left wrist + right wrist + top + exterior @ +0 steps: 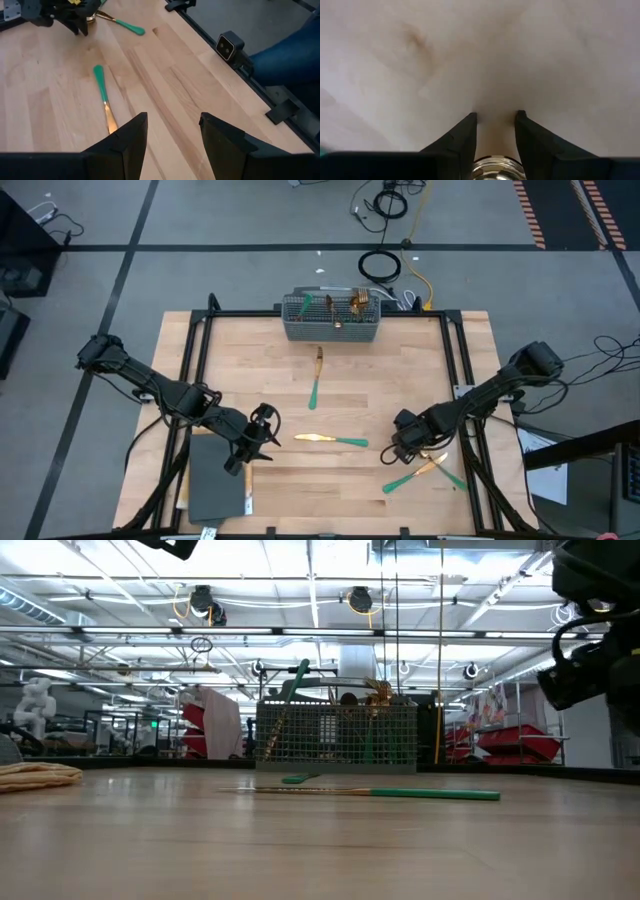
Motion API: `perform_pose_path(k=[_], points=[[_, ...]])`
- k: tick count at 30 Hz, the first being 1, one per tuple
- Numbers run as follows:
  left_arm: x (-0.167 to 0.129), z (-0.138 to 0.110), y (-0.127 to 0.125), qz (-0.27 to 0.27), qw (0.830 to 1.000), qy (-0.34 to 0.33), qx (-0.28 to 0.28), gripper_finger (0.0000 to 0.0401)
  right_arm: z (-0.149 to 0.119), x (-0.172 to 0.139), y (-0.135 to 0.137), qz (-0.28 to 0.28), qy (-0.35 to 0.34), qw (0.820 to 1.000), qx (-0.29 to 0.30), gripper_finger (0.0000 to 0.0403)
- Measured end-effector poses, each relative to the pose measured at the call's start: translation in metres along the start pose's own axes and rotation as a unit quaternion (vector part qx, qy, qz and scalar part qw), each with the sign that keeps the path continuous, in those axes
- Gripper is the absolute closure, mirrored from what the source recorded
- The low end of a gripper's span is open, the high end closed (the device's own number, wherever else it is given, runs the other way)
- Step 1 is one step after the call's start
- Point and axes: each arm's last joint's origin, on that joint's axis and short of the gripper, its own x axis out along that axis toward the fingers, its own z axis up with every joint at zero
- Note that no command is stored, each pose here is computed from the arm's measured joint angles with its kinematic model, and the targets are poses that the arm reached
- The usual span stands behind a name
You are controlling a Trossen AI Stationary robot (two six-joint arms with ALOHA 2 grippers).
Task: Sort silverware
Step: Put the green spoon into the gray silverware holder
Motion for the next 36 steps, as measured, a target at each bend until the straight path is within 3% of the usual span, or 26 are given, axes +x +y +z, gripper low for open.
perform_pose_path(k=[9,16,28,31,36], points=[[0.0,0.0,0.0,0.001,1.0,0.0,0.001,0.0212,-0.008,-0.005,-0.002,0.018,0.069,0.997,-0.003,0.0282],[0.0,0.001,0.0,0.001,1.0,-0.002,0.003,0.0212,-0.009,-0.012,-0.003,0.04,0.083,0.995,-0.048,0.0282],[0.0,0.001,0.001,0.011,1.0,-0.004,0.001,0.0212,-0.02,-0.084,-0.008,0.042,0.076,0.996,-0.032,0.0282],[0.0,0.001,0.001,0.013,1.0,-0.003,0.001,0.0212,-0.027,-0.09,-0.01,0.037,0.07,0.996,-0.031,0.0282],[0.0,0.001,0.001,0.014,1.0,-0.002,0.0,0.0212,-0.043,-0.08,-0.005,0.042,0.072,0.991,-0.105,0.0282]])
